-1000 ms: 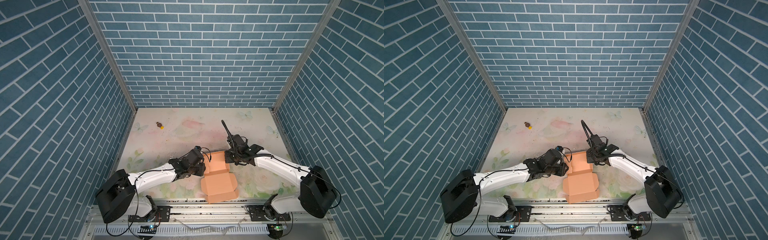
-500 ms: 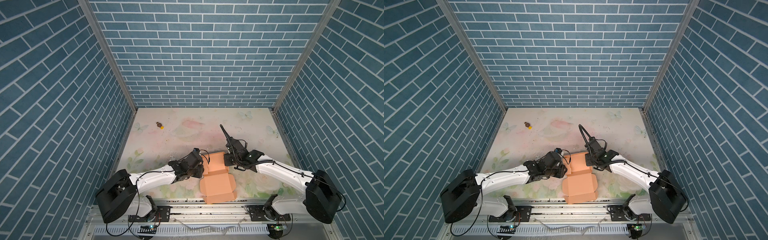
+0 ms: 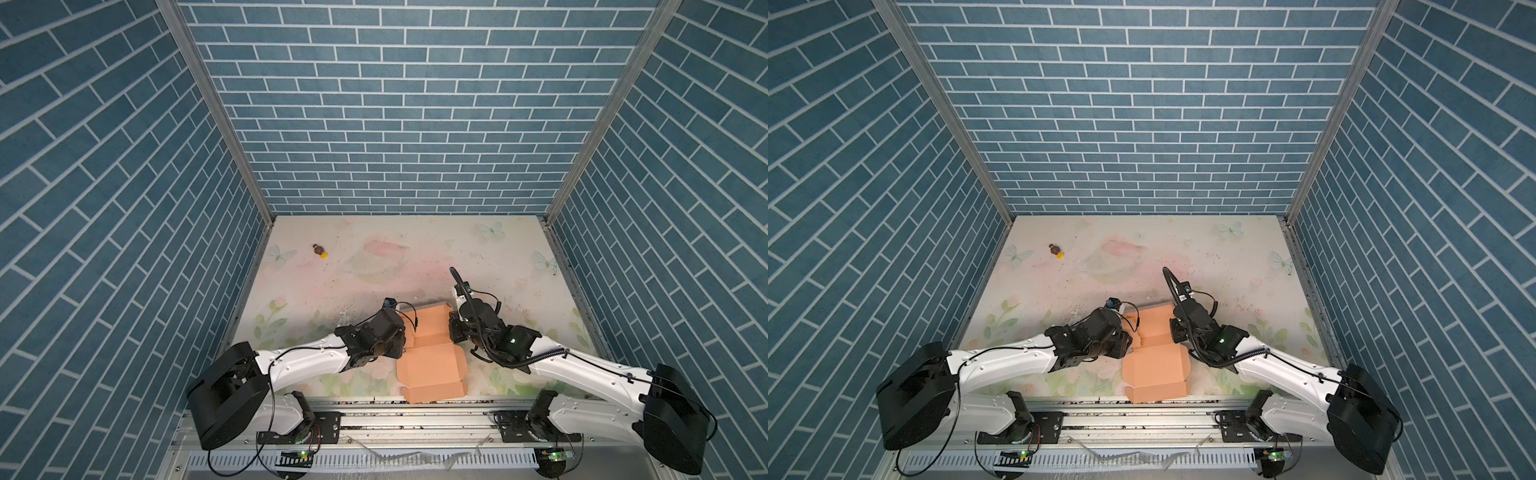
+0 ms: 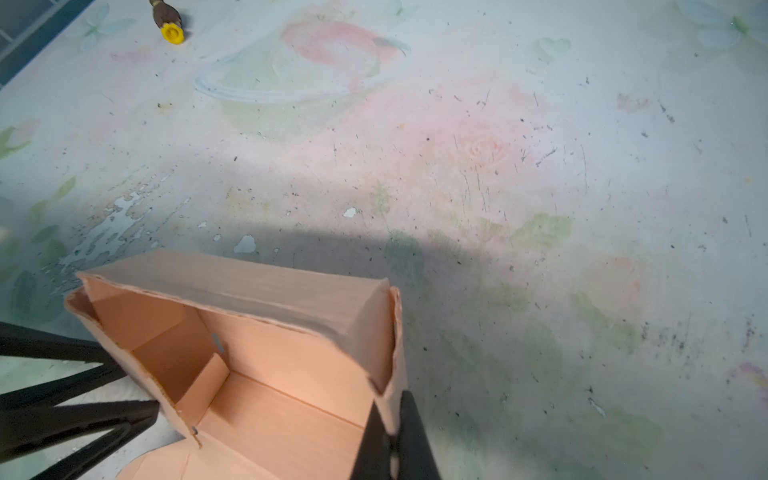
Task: Fold the paper box
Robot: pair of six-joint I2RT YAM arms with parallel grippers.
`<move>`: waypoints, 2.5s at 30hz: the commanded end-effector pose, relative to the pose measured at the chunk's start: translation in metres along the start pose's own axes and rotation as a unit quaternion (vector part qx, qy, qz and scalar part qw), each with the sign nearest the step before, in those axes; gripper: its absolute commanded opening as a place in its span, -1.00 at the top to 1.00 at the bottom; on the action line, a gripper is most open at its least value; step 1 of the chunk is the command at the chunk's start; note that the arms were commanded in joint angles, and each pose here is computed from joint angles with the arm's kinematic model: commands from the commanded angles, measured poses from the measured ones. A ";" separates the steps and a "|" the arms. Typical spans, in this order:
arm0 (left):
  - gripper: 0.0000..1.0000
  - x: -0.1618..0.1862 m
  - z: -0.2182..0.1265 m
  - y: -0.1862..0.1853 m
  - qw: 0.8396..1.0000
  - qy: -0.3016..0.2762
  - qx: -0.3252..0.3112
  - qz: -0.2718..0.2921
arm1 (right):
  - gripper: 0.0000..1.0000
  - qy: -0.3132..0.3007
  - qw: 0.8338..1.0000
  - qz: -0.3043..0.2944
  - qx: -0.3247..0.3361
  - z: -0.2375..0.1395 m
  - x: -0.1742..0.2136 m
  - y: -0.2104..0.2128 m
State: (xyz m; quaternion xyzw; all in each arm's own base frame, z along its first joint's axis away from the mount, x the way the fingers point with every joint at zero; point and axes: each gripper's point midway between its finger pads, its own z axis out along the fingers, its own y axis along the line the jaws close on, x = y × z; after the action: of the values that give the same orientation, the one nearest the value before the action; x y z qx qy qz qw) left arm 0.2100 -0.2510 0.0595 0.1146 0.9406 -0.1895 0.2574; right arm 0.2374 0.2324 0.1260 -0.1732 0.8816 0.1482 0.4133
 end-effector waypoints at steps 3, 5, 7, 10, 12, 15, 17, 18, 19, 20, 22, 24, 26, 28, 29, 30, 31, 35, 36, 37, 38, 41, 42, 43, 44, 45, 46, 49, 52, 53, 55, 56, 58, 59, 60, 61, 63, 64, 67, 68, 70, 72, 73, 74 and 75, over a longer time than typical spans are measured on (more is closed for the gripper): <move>0.00 0.006 -0.002 0.013 1.000 -0.009 -0.024 -0.003 | 1.00 -0.062 0.998 -0.018 -0.012 -0.005 -0.010 0.008; 0.00 0.007 -0.001 0.015 1.000 -0.010 -0.027 -0.004 | 1.00 -0.073 0.997 -0.022 -0.017 -0.005 -0.007 0.010; 0.00 0.008 -0.001 0.016 1.000 -0.010 -0.028 -0.004 | 1.00 -0.084 0.996 -0.026 -0.018 -0.007 -0.002 0.011; 0.00 0.010 0.000 0.016 0.999 -0.011 -0.030 -0.001 | 1.00 -0.096 0.995 -0.031 -0.024 -0.009 0.005 0.013; 0.00 0.010 -0.001 0.015 0.999 -0.012 -0.030 0.000 | 1.00 -0.102 0.994 -0.033 -0.028 -0.010 0.010 0.014; 0.00 0.010 0.000 0.014 0.999 -0.013 -0.032 0.004 | 1.00 -0.110 0.993 -0.036 -0.033 -0.011 0.017 0.015; -0.01 0.010 -0.001 0.013 0.999 -0.015 -0.033 0.005 | 1.00 -0.116 0.992 -0.041 -0.035 -0.012 0.020 0.016; 0.00 0.009 -0.001 0.013 0.999 -0.016 -0.033 0.006 | 1.00 -0.118 0.991 -0.043 -0.036 -0.012 0.021 0.017; -0.01 0.009 -0.001 0.013 0.999 -0.017 -0.033 0.007 | 1.00 -0.119 0.991 -0.045 -0.036 -0.012 0.022 0.017; -0.01 0.008 -0.002 0.013 0.999 -0.019 -0.033 0.007 | 1.00 -0.120 0.991 -0.046 -0.033 -0.012 0.023 0.016; -0.03 0.008 -0.003 0.013 0.999 -0.021 -0.034 0.007 | 1.00 -0.120 0.991 -0.048 -0.033 -0.013 0.025 0.017; -0.04 0.005 -0.005 0.012 0.999 -0.027 -0.034 0.007 | 1.00 -0.122 0.991 -0.048 -0.034 -0.014 0.024 0.017; -0.04 0.003 -0.007 0.011 0.999 -0.032 -0.033 0.005 | 1.00 -0.121 0.991 -0.050 -0.033 -0.014 0.025 0.018; -0.04 0.001 -0.008 0.011 0.999 -0.037 -0.032 0.003 | 1.00 -0.121 0.991 -0.051 -0.034 -0.014 0.025 0.019; -0.04 0.000 -0.009 0.010 0.999 -0.039 -0.030 0.003 | 1.00 -0.120 0.991 -0.051 -0.032 -0.014 0.026 0.018; -0.03 -0.001 -0.009 0.009 0.999 -0.041 -0.030 0.004 | 1.00 -0.120 0.991 -0.052 -0.033 -0.014 0.025 0.018; -0.04 -0.001 -0.010 0.008 0.999 -0.043 -0.029 0.005 | 1.00 -0.120 0.991 -0.052 -0.032 -0.014 0.026 0.018; -0.02 -0.002 -0.008 0.008 0.998 -0.047 -0.029 0.007 | 1.00 -0.122 0.991 -0.052 -0.035 -0.015 0.026 0.019; -0.02 -0.004 -0.009 0.007 0.998 -0.050 -0.028 0.007 | 1.00 -0.123 0.991 -0.051 -0.034 -0.015 0.025 0.019; -0.02 -0.005 -0.009 0.007 0.998 -0.052 -0.027 0.007 | 1.00 -0.122 0.990 -0.053 -0.035 -0.015 0.025 0.019; -0.02 -0.007 -0.009 0.005 0.998 -0.055 -0.025 0.007 | 1.00 -0.122 0.990 -0.053 -0.034 -0.015 0.026 0.019; 0.00 -0.012 -0.009 0.000 0.998 -0.065 -0.015 0.008 | 1.00 -0.125 0.990 -0.052 -0.034 -0.016 0.025 0.018; 0.00 -0.014 -0.009 -0.001 0.998 -0.067 -0.014 0.007 | 1.00 -0.125 0.990 -0.052 -0.034 -0.016 0.025 0.019; 0.00 -0.015 -0.008 -0.003 0.998 -0.068 -0.012 0.009 | 1.00 -0.126 0.990 -0.052 -0.034 -0.017 0.025 0.019; 0.01 -0.017 -0.007 -0.005 0.998 -0.069 -0.009 0.010 | 1.00 -0.126 0.990 -0.053 -0.035 -0.017 0.025 0.019; 0.02 -0.017 -0.006 -0.007 0.998 -0.069 -0.006 0.009 | 1.00 -0.127 0.990 -0.053 -0.035 -0.018 0.024 0.019; 0.05 -0.019 -0.005 -0.008 0.997 -0.071 -0.004 0.008 | 1.00 -0.129 0.990 -0.052 -0.035 -0.018 0.023 0.020; 0.08 -0.019 -0.002 -0.008 0.998 -0.069 -0.007 0.007 | 1.00 -0.129 0.990 -0.053 -0.034 -0.019 0.024 0.019; 0.11 -0.021 -0.001 -0.005 0.997 -0.070 -0.020 0.000 | 1.00 -0.131 0.989 -0.053 -0.034 -0.019 0.024 0.018; 0.12 -0.022 -0.001 -0.004 0.997 -0.072 -0.023 -0.003 | 1.00 -0.131 0.989 -0.052 -0.034 -0.020 0.024 0.018; 0.17 -0.023 -0.002 -0.003 0.997 -0.078 -0.027 -0.012 | 1.00 -0.132 0.989 -0.052 -0.033 -0.020 0.023 0.018; 0.19 -0.023 -0.002 -0.003 0.996 -0.081 -0.028 -0.017 | 1.00 -0.132 0.989 -0.052 -0.034 -0.020 0.024 0.018; 0.28 -0.025 -0.002 -0.002 0.995 -0.088 -0.031 -0.026 | 1.00 -0.133 0.989 -0.051 -0.033 -0.020 0.023 0.018; 0.29 -0.026 -0.002 -0.003 0.995 -0.091 -0.027 -0.029 | 1.00 -0.133 0.989 -0.052 -0.032 -0.020 0.024 0.018; 0.32 -0.026 -0.001 -0.004 0.995 -0.094 -0.026 -0.032 | 1.00 -0.133 0.989 -0.052 -0.033 -0.020 0.023 0.018; 0.35 -0.027 -0.001 -0.006 0.994 -0.097 -0.023 -0.036 | 1.00 -0.134 0.989 -0.052 -0.033 -0.020 0.023 0.018; 0.40 -0.029 -0.001 -0.007 0.994 -0.101 -0.020 -0.041 | 1.00 -0.134 0.989 -0.053 -0.032 -0.020 0.023 0.018; 0.45 -0.029 -0.002 -0.007 0.993 -0.104 -0.022 -0.044 | 1.00 -0.134 0.989 -0.053 -0.031 -0.020 0.023 0.018; 0.56 -0.030 -0.003 -0.007 0.992 -0.110 -0.028 -0.047 | 1.00 -0.134 0.989 -0.052 -0.029 -0.020 0.023 0.017; 0.57 -0.030 -0.004 -0.008 0.992 -0.112 -0.027 -0.047 | 1.00 -0.135 0.989 -0.053 -0.031 -0.021 0.024 0.017; 0.58 -0.029 -0.003 -0.008 0.992 -0.112 -0.027 -0.049 | 1.00 -0.137 0.989 -0.051 -0.031 -0.021 0.024 0.016; 0.54 -0.028 -0.002 -0.009 0.993 -0.109 -0.024 -0.047 | 1.00 -0.139 0.989 -0.050 -0.032 -0.022 0.023 0.017; 0.48 -0.026 -0.001 -0.008 0.993 -0.106 -0.027 -0.045 | 1.00 -0.139 0.988 -0.050 -0.033 -0.022 0.023 0.017; 0.43 -0.024 -0.001 -0.007 0.993 -0.103 -0.029 -0.043 | 1.00 -0.140 0.988 -0.050 -0.033 -0.023 0.023 0.016; 0.38 -0.024 -0.001 -0.007 0.993 -0.103 -0.027 -0.040 | 1.00 -0.139 0.988 -0.050 -0.032 -0.023 0.024 0.016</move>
State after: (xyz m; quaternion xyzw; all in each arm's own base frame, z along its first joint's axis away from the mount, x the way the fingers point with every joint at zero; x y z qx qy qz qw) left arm 0.2247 -0.2603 0.0749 0.0512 0.9197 -0.1910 0.3392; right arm 0.2053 0.2312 0.1205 -0.1995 0.8087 0.1697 0.5267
